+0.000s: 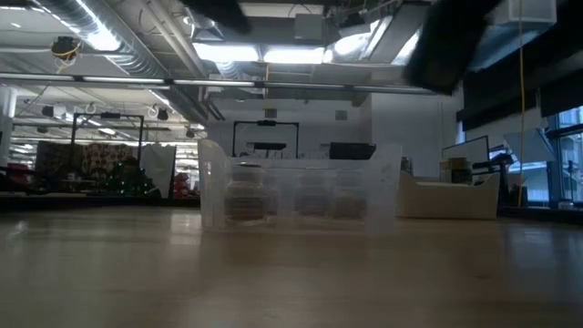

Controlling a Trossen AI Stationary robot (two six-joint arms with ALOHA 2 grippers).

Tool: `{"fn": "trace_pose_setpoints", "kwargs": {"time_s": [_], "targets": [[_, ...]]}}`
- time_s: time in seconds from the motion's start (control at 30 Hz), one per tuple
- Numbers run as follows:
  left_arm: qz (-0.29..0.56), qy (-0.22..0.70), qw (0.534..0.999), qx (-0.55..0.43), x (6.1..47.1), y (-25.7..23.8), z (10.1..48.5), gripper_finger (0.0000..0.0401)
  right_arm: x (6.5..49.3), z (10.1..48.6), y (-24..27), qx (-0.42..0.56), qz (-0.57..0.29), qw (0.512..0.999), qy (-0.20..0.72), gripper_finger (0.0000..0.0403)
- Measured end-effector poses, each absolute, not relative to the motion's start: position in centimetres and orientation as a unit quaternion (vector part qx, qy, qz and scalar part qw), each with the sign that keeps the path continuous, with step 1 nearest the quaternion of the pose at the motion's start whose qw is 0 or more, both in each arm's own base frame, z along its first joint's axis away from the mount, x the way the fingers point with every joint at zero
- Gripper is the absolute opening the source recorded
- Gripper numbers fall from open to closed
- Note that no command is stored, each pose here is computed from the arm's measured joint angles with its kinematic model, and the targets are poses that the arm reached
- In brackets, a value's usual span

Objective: Sort spices by type
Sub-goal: Put the black seasoning bottle into the top transparent bin

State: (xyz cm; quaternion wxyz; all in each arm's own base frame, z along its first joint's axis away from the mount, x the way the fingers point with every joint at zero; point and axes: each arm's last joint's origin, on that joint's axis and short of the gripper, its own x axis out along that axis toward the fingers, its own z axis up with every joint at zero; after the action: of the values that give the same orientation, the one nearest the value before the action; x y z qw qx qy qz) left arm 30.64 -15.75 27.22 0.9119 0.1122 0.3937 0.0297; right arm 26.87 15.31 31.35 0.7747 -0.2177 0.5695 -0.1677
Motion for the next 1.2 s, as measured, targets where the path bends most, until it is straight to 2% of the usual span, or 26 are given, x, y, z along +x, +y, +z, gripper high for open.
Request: {"fn": "trace_pose_setpoints", "kwargs": {"time_s": [0.17,0.37,0.63,0.87,1.2], "targets": [[0.030,0.431,0.889,0.151,29.2,-14.7,27.8,0.0205,29.6,32.2,9.4,-0.220,-0.197,0.767,0.570,0.0132],[0.029,0.399,0.900,0.172,27.2,-11.7,28.3,0.0205,32.1,33.4,2.4,-0.194,-0.192,0.789,0.551,0.0132],[0.101,0.334,0.931,0.107,22.9,-5.5,26.4,0.0205,33.3,33.8,-6.0,-0.148,-0.176,0.817,0.528,0.0132],[0.147,0.293,0.942,0.071,20.8,-2.8,24.4,0.0205,33.1,34.1,-10.8,-0.117,-0.176,0.839,0.501,0.0132],[0.188,0.266,0.943,0.071,20.8,-0.6,22.4,0.0205,33.4,32.4,-16.6,-0.085,-0.171,0.856,0.481,0.0132]]}}
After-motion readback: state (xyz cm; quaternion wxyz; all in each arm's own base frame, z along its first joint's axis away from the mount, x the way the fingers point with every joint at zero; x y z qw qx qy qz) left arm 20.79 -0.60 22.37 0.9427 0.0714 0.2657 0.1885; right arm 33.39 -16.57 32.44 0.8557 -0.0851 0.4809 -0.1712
